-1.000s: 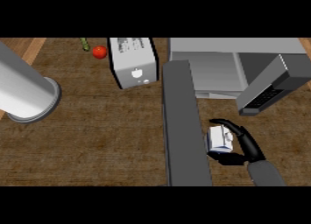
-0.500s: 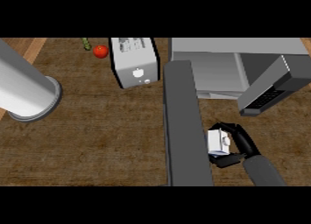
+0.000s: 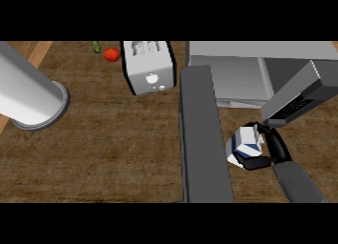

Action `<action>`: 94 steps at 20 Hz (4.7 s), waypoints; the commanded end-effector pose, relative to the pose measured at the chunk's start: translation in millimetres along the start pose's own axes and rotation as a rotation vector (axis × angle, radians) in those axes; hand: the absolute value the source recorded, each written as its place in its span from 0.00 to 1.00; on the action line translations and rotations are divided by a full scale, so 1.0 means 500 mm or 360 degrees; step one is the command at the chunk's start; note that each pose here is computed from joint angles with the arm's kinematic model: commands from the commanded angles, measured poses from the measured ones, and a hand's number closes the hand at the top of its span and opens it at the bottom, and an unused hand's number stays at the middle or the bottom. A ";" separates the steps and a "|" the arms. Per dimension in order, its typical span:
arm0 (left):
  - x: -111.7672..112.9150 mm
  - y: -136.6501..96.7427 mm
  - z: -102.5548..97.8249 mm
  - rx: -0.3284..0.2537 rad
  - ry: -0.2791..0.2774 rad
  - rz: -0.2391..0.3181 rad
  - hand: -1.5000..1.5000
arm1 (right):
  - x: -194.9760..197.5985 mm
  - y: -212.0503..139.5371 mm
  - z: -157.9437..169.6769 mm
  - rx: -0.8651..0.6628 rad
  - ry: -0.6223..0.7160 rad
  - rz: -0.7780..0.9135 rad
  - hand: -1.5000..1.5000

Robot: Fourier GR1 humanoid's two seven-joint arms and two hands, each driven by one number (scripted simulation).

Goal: Pick up the milk, place it into the microwave and close the microwave

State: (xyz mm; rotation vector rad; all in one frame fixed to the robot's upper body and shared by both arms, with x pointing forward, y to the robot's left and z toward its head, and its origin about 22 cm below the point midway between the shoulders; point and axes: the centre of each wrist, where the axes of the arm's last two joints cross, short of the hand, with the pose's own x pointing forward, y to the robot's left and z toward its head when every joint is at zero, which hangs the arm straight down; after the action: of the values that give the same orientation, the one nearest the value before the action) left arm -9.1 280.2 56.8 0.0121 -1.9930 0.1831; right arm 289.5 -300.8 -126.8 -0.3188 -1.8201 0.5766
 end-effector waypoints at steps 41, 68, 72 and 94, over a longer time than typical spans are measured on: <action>-0.070 0.086 -0.050 -0.0047 0.0092 0.0013 0.00 | 0.233 -0.073 -0.386 -0.0483 0.0132 0.0271 1.00; -0.110 0.050 -0.078 -0.0293 0.0168 0.0054 0.00 | 0.171 -0.007 -0.313 -0.0323 0.0008 -0.0005 0.00; -0.119 0.010 -0.109 -0.0304 0.0115 0.0108 0.00 | 0.175 -0.034 -0.324 -0.0326 -0.0039 -0.0152 0.00; -0.145 -0.155 -0.192 -0.0621 0.0214 0.0105 0.00 | 0.042 0.055 -0.066 -0.0110 -0.0022 -0.0609 0.00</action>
State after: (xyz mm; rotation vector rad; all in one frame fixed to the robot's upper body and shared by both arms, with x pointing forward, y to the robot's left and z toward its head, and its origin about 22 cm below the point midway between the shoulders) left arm 100.2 224.7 35.9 -0.2749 -1.8834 -0.1310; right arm 343.6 -252.6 -91.7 -0.0708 -1.8577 0.2734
